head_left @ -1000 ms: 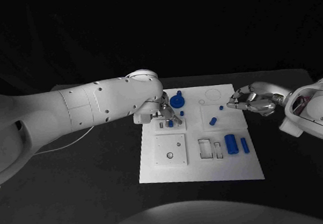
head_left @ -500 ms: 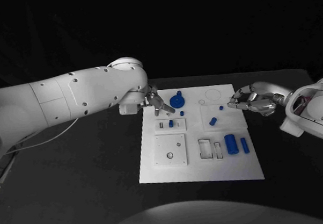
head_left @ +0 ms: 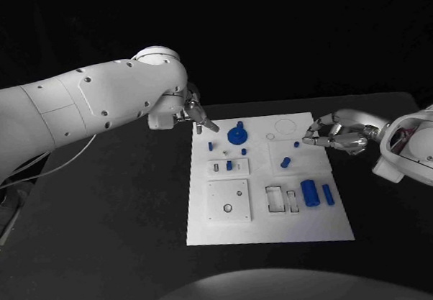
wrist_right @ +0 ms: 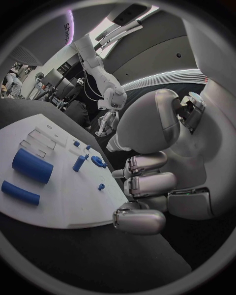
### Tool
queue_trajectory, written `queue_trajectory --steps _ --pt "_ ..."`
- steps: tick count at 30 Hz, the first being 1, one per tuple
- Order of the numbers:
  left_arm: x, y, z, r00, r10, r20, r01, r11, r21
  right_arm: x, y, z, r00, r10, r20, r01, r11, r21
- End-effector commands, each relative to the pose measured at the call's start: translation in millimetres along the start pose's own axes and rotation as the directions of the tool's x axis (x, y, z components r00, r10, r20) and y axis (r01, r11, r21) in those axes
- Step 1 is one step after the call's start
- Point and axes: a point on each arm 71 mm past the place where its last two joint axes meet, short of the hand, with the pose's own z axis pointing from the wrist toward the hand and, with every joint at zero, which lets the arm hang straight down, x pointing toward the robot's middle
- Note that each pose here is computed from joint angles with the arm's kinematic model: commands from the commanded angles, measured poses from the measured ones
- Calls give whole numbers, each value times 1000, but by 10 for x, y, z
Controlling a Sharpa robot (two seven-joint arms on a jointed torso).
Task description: Assemble the parts on the task board
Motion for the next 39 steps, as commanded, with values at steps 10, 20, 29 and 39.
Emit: queue_trajectory --steps 10,20,29,39 --pt "154 85 300 999 -8 -38 1 986 -165 19 11 -5 1000 7 -12 -7 1000 -27" --pt "195 34 437 1000 -18 -24 14 988 -153 32 16 2 1000 7 -20 -7 1000 -26" --pt "230 -13 494 999 -33 -12 31 992 -126 36 15 3 1000 7 -25 -7 1000 -21" --pt "259 -16 545 999 -35 -21 32 991 -129 38 11 -1 1000 7 -28 -8 1000 -17"
